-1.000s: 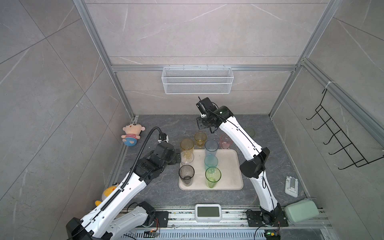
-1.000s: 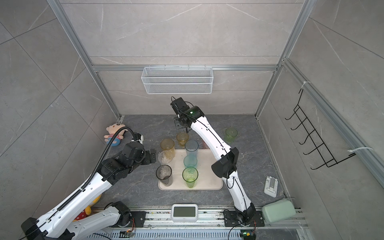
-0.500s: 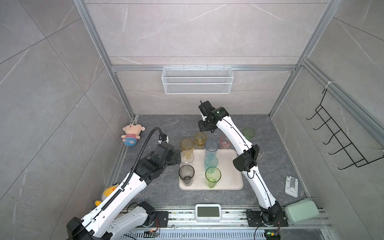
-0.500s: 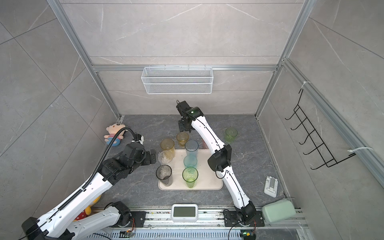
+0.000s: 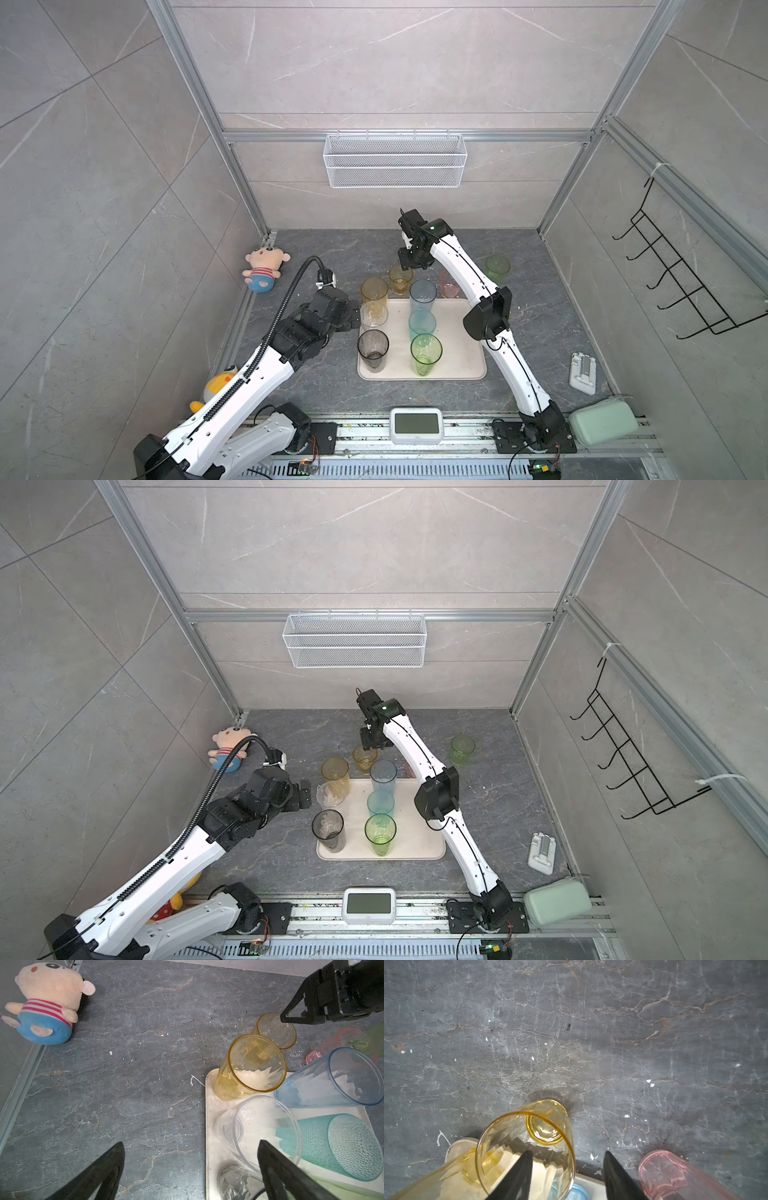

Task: Place the glasses into the tray
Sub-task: 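Lower the right gripper around the small yellow glass and close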

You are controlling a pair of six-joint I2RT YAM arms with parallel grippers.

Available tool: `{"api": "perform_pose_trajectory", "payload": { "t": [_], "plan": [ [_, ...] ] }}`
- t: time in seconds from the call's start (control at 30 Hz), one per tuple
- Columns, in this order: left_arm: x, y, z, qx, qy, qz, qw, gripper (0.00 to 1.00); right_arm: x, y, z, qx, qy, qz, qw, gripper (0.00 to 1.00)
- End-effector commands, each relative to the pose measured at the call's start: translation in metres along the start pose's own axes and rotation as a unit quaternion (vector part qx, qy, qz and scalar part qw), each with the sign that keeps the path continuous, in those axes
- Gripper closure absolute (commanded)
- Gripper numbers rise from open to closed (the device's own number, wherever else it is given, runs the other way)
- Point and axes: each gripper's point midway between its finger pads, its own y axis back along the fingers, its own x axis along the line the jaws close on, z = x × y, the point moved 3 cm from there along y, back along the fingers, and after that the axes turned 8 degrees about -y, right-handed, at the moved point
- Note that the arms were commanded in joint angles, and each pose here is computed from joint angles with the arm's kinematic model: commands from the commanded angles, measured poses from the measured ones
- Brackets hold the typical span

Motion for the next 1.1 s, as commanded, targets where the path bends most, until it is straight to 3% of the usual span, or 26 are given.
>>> {"api": "perform_pose_trajectory", "payload": {
  "t": [0.0,0.77,1.07],
  "plan": [
    [0.001,0.002,0.011,-0.023,0.005,0.003,1.000,0.00,0.000,-0.011,-0.005,0.016,0.003,0.005,1.000,0.47],
    [0.004,0.005,0.015,-0.024,0.007,0.015,1.000,0.00,-0.007,-0.029,-0.013,0.043,-0.001,0.006,0.999,0.68],
    [0.005,0.006,0.016,-0.027,0.009,0.016,0.999,0.00,-0.005,-0.030,-0.012,0.043,-0.001,0.013,0.999,0.81]
  ]
}}
